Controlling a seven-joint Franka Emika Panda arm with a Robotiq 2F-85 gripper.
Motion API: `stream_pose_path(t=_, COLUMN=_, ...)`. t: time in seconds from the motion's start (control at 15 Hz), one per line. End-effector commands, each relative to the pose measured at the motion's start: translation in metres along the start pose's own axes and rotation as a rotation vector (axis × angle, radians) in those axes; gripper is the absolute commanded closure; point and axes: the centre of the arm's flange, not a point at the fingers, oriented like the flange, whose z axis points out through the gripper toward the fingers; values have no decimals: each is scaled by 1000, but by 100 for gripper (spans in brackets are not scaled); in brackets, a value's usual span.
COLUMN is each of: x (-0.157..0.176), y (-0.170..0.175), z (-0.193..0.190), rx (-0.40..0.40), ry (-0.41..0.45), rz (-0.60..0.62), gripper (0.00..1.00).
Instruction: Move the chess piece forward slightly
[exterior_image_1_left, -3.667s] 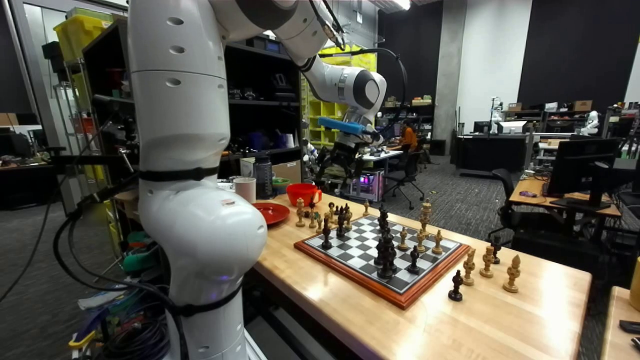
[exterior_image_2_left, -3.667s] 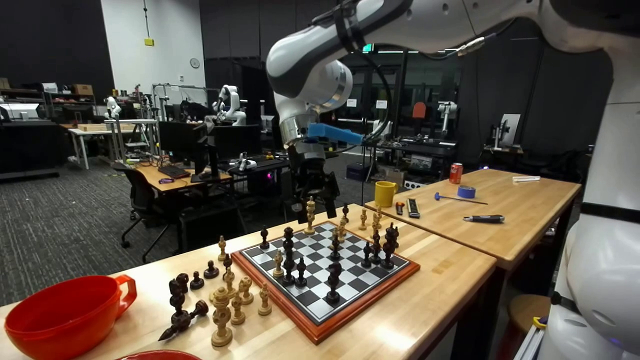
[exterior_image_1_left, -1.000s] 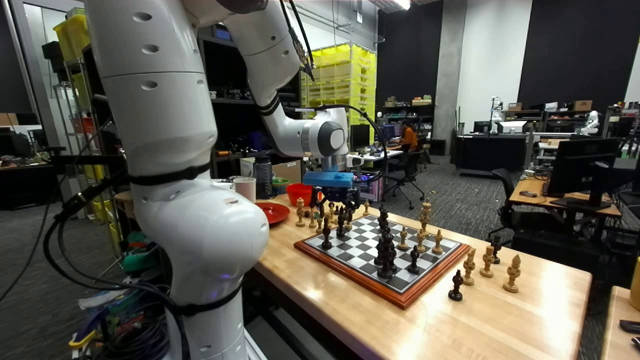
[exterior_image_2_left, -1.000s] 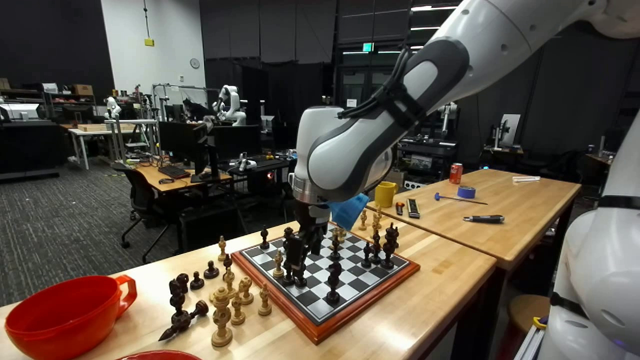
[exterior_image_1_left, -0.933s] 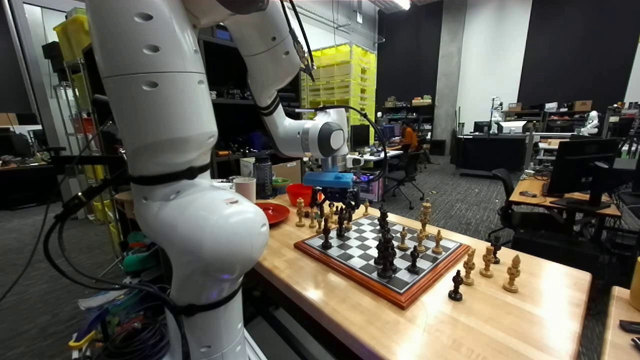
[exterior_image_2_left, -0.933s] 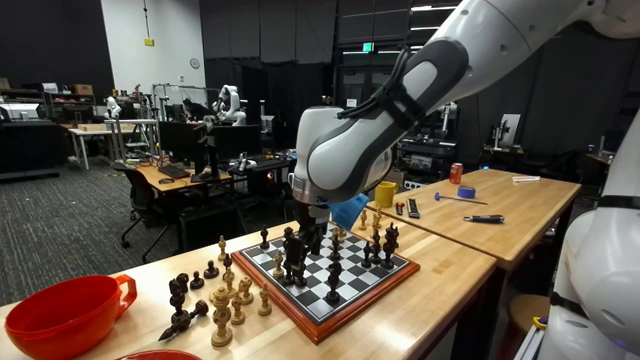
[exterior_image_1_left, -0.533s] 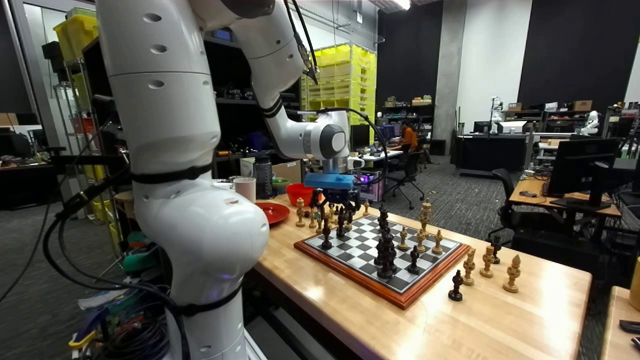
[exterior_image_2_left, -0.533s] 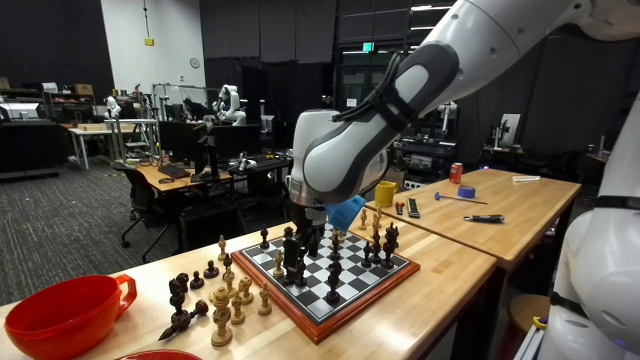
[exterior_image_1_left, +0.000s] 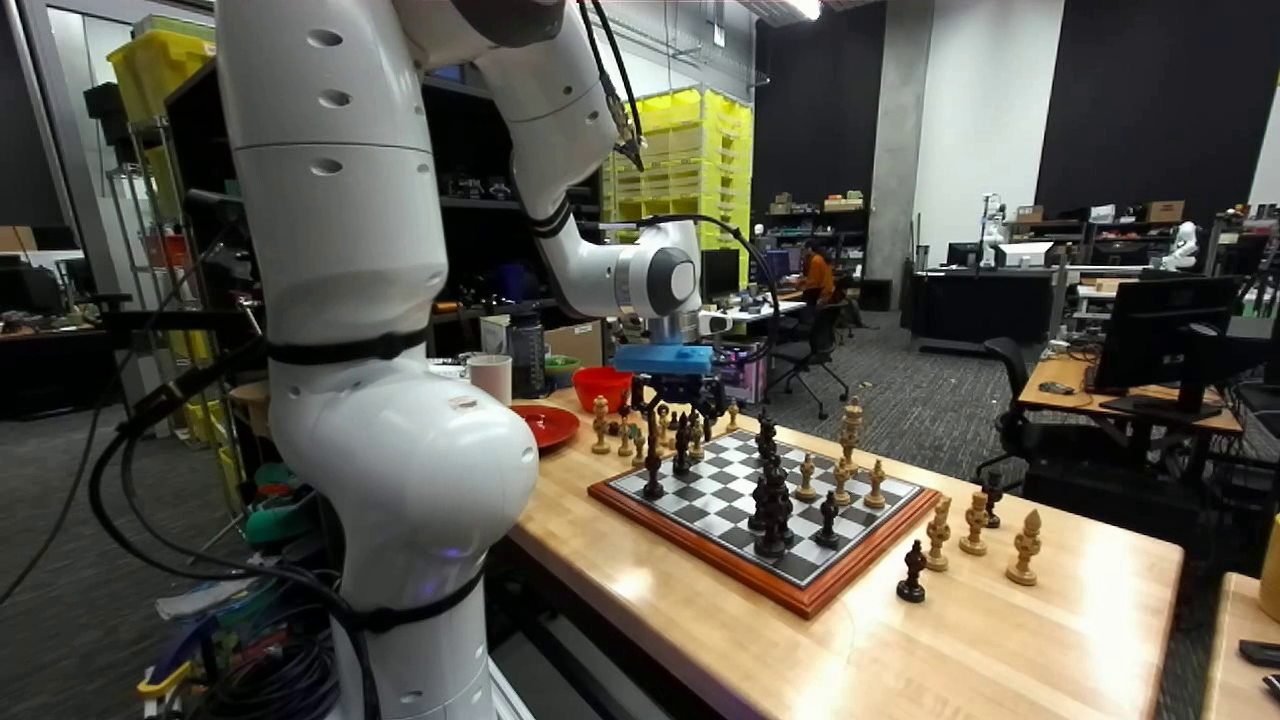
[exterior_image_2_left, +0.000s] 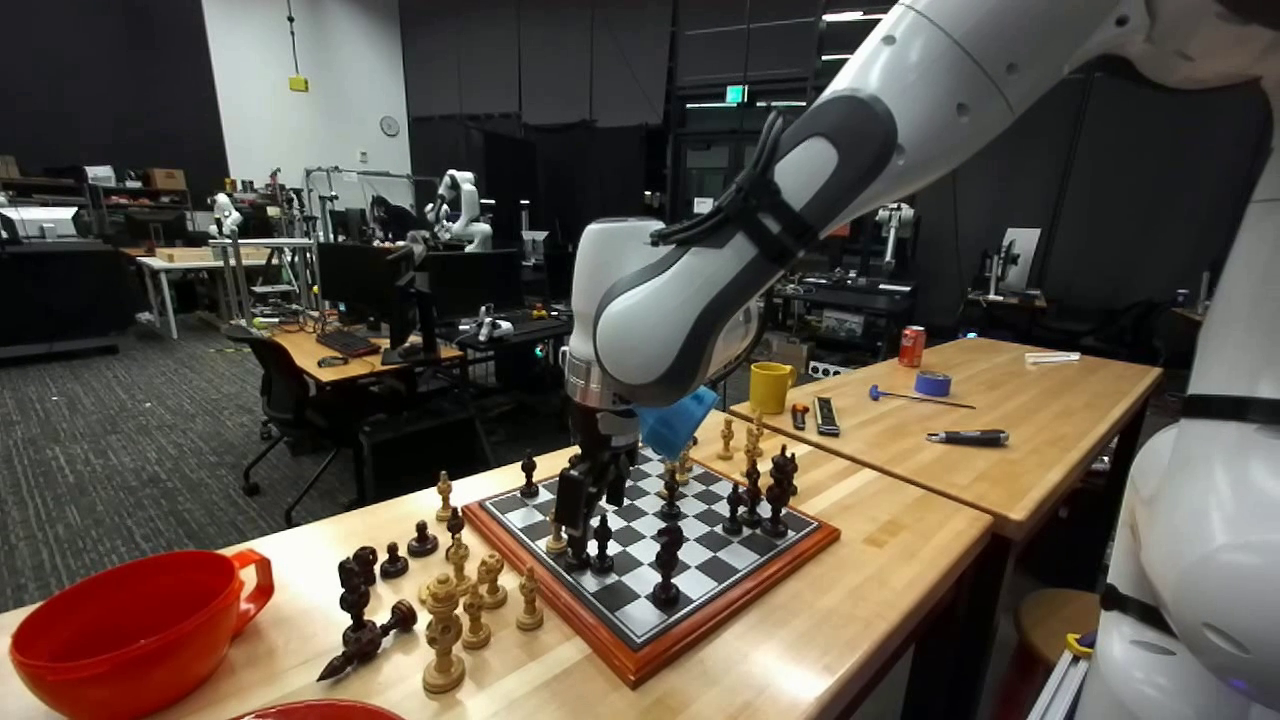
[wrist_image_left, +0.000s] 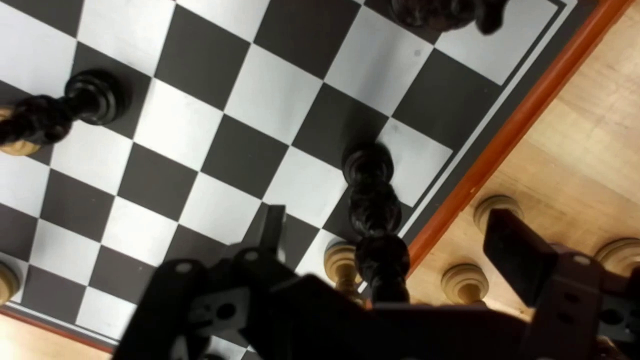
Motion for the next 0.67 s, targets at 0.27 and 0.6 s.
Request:
stream_pose_path(t=0.27, x=8, y=0, z=7, rx=-13, ry=-13, rz=8, gripper=57)
stream_pose_path(t=0.6, x=8, y=4, z=8, rx=-14, ry=-20, rz=27, gripper=94)
